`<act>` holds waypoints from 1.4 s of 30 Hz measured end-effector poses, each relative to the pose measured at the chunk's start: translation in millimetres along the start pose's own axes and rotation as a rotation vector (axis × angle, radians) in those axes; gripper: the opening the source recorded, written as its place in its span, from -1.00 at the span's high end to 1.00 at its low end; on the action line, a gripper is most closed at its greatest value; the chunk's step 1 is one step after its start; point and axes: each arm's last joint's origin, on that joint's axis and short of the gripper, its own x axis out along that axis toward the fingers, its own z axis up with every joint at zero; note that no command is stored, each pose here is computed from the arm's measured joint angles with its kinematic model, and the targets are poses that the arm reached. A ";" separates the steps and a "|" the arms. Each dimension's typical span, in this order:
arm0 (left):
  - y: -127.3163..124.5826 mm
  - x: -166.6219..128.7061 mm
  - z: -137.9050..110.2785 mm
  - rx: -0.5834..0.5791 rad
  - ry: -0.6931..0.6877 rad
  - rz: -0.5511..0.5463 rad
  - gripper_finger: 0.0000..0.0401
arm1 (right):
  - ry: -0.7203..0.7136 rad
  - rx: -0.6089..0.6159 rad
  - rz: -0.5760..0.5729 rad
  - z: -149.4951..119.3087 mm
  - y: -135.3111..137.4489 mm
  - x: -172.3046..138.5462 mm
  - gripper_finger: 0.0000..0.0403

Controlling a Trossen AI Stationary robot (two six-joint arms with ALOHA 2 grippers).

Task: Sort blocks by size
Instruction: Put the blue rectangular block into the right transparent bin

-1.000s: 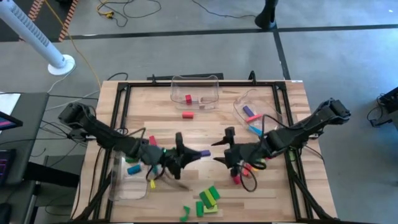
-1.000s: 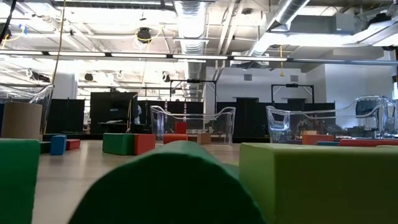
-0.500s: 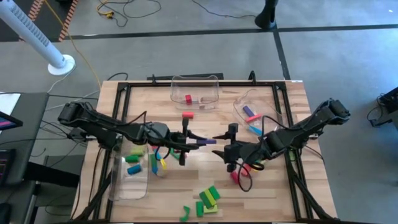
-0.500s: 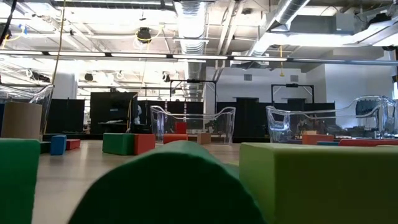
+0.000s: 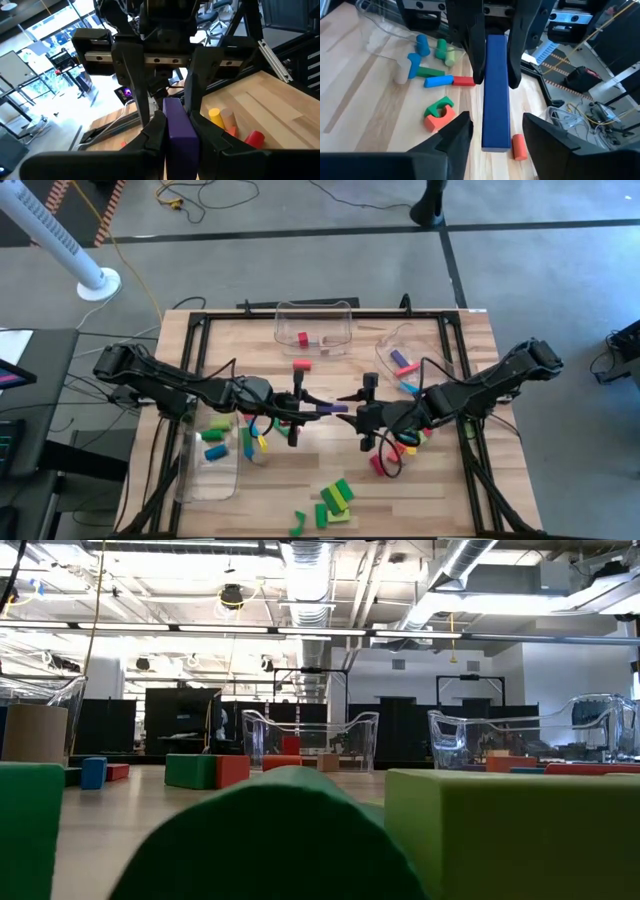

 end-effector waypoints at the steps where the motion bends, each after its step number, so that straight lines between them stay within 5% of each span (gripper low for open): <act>1: 0.0 0.0 0.0 -0.003 -0.001 -0.002 0.70 | 0.000 0.005 -0.002 -0.1 -1.0 0.6 0.04; 16: -0.3 0.0 -0.6 -0.017 0.004 -0.009 0.69 | -0.003 0.006 -0.002 0.0 -2.1 1.7 0.55; 28: -4.9 -2.0 -0.7 -0.022 0.029 -0.028 0.49 | 0.042 0.032 0.001 -4.8 -0.6 1.1 0.55; 36: -7.9 -18.4 -0.2 0.004 0.166 -0.031 0.18 | 0.157 0.055 -0.010 -17.1 0.0 -0.4 0.55; 42: -9.1 -36.8 2.2 -0.033 0.263 -0.053 0.12 | 0.236 0.076 -0.035 -25.4 -6.4 -5.6 0.55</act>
